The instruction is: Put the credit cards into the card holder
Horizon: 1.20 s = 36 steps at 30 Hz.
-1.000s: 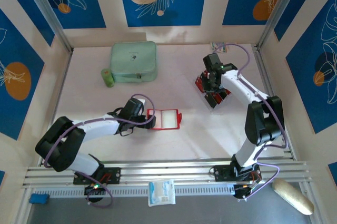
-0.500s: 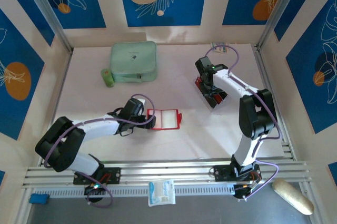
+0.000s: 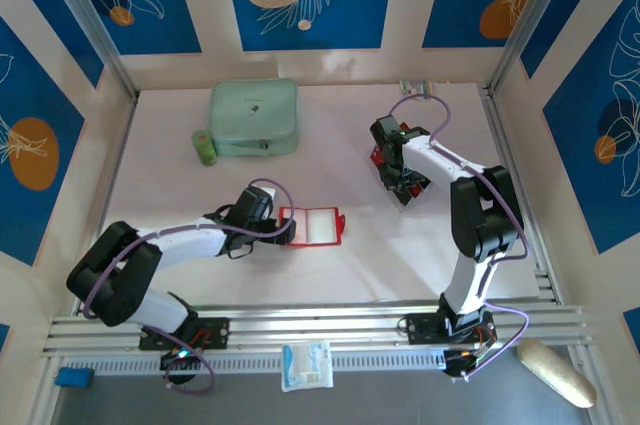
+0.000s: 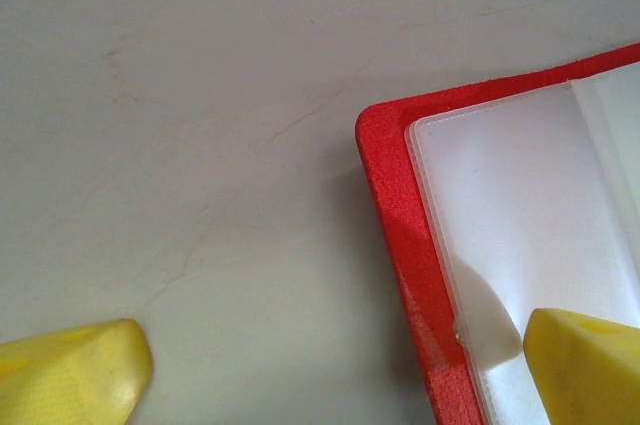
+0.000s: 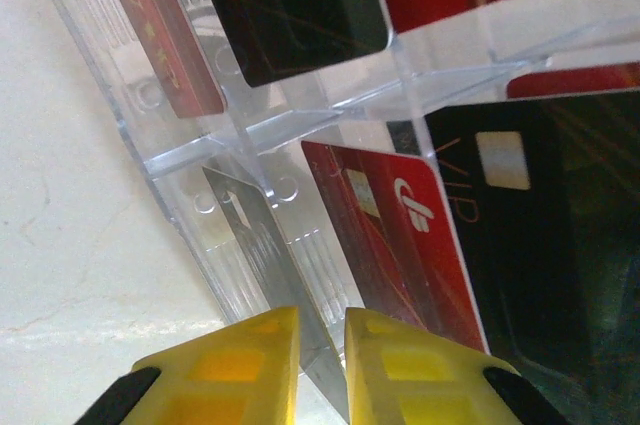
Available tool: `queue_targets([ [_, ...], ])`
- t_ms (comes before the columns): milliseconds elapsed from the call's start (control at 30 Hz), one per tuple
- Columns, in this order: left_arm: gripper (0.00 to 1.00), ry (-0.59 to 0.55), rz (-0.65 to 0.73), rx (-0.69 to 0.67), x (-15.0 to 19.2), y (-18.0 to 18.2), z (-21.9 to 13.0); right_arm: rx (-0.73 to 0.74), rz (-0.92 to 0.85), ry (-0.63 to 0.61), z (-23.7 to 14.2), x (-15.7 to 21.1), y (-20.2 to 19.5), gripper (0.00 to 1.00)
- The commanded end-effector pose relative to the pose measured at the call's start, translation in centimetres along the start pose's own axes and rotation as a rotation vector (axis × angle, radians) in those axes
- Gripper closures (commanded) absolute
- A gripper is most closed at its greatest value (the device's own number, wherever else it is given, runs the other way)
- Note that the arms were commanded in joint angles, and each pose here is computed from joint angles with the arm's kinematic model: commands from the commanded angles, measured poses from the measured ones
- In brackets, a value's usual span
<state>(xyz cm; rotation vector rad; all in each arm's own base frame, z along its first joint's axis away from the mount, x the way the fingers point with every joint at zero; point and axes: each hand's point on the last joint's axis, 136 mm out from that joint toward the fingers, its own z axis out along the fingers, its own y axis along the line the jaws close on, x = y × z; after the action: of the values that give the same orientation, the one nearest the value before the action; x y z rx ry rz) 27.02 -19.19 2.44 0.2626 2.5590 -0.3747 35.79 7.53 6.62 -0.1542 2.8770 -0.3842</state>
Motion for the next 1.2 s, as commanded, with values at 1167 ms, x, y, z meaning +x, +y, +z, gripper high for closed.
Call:
queue_targets([
  [1167, 0.0, 0.044, -0.026, -0.005, 1.3, 0.5, 0.4, -0.421, -0.04, -0.219, -12.6, -1.6, 8.9, 1.0],
])
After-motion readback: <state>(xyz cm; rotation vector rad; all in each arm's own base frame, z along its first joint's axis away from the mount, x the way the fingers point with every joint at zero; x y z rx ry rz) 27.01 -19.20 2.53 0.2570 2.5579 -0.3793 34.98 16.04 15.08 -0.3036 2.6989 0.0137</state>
